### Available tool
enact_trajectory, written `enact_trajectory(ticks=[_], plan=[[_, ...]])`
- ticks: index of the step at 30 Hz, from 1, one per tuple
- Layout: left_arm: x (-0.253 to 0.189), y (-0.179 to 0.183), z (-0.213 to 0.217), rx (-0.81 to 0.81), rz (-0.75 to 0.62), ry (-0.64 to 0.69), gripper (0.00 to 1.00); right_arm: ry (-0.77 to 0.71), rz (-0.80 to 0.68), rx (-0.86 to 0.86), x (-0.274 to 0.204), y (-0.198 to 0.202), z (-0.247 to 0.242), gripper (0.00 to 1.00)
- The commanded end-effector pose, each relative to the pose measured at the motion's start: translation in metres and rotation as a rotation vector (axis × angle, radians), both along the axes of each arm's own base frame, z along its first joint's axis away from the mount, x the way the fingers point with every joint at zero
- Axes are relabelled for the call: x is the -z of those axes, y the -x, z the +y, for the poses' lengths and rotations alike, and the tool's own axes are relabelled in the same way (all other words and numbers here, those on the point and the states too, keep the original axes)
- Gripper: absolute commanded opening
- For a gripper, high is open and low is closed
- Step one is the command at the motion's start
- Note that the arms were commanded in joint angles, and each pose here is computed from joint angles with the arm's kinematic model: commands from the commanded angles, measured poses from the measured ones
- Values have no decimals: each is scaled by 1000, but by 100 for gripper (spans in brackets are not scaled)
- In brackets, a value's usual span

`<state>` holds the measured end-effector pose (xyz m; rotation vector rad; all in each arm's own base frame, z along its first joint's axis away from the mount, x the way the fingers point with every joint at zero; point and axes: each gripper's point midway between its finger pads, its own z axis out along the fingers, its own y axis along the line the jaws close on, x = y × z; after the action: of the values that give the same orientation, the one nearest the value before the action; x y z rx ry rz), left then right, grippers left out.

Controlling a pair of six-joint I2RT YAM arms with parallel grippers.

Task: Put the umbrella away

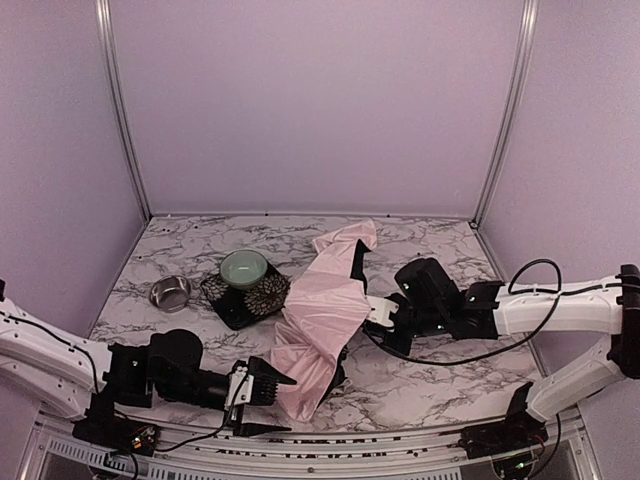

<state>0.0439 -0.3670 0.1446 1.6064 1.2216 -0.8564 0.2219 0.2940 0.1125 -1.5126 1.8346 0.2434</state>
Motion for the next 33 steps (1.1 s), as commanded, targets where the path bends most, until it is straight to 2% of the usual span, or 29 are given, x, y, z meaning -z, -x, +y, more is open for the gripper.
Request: enact_trajectory(ticks=[1, 3, 6, 8, 11, 14, 16, 17, 21, 24, 27, 30, 33], plan=[[-24, -16, 29, -99, -125, 65, 84, -103, -112, 39, -33, -19, 10, 0], [-49, -28, 37, -171, -140, 136, 83, -86, -120, 47, -30, -21, 9, 0], [-104, -39, 33, -240, -95, 268, 70, -69, -132, 67, -28, -27, 8, 0], [-138, -51, 18, -305, -27, 339, 68, -67, -138, 69, -29, -28, 9, 0], [-156, -63, -6, -351, -13, 386, 70, -61, -143, 67, -30, -28, 9, 0], [-151, -67, -36, -330, -67, 353, 77, -67, -148, 77, -34, -30, 8, 0], [-137, -64, -57, -282, -94, 305, 77, -87, -149, 79, -40, -29, 9, 0], [-128, -65, -65, -278, -106, 279, 73, -103, -150, 83, -44, -29, 9, 0], [-94, -79, -66, -331, -126, 206, 46, -167, -175, 88, -68, -27, 7, 0], [-65, -80, -51, -334, -104, 165, 35, -224, -209, 80, -89, -23, 5, 0], [-52, -72, -41, -301, -100, 143, 35, -255, -242, 89, -103, -23, 1, 0], [-54, -56, -32, -228, -71, 160, 47, -254, -273, 117, -110, -26, -5, 0], [-72, -51, -21, -226, -27, 220, 53, -221, -316, 171, -114, -36, -14, 0]])
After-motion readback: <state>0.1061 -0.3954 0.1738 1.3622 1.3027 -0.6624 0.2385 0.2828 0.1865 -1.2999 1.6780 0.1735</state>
